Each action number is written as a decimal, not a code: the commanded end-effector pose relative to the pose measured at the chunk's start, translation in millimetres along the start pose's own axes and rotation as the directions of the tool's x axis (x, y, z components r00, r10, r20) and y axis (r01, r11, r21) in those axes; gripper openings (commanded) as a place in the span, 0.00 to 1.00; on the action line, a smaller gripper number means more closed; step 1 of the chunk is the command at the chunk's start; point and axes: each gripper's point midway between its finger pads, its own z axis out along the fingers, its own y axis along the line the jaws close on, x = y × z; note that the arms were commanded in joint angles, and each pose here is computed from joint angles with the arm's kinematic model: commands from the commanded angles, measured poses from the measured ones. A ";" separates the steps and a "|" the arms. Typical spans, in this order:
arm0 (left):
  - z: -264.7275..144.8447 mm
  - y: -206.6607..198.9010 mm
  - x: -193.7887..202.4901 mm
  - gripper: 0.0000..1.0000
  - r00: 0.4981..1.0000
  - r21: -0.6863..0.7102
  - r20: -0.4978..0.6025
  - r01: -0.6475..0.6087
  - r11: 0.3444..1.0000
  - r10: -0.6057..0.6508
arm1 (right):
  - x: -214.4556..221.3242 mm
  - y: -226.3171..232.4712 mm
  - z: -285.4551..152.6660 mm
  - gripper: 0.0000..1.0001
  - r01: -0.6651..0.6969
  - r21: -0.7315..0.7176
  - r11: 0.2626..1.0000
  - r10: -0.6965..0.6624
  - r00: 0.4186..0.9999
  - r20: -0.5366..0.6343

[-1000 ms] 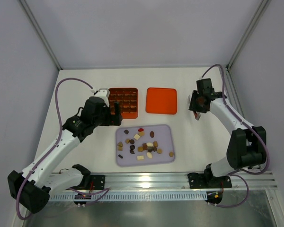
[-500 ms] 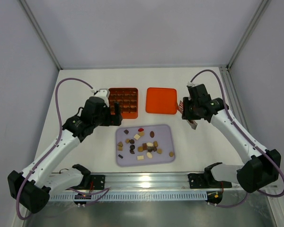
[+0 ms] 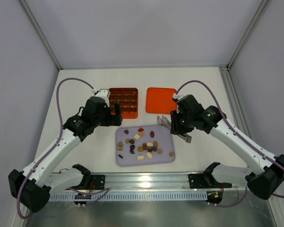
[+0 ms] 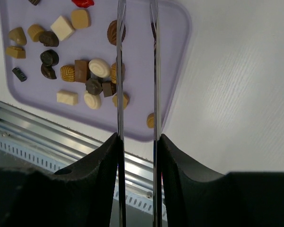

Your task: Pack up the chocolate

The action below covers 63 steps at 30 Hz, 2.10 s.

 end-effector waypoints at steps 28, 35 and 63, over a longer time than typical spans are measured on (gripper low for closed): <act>-4.5 -2.0 -9.2 1.00 1.000 0.007 0.020 0.000 1.000 0.000 | 22.1 50.1 35.9 0.45 0.125 0.010 0.992 -0.124 0.986 -0.111; -3.9 -2.3 -8.2 1.00 1.000 0.009 0.016 0.000 1.000 0.000 | 26.1 50.6 40.8 0.45 0.149 0.025 0.989 -0.144 0.982 -0.126; -5.7 -2.6 -9.4 1.00 1.000 0.011 0.022 0.000 1.000 -0.001 | 26.0 52.8 35.2 0.34 0.194 0.043 0.980 -0.186 0.972 -0.145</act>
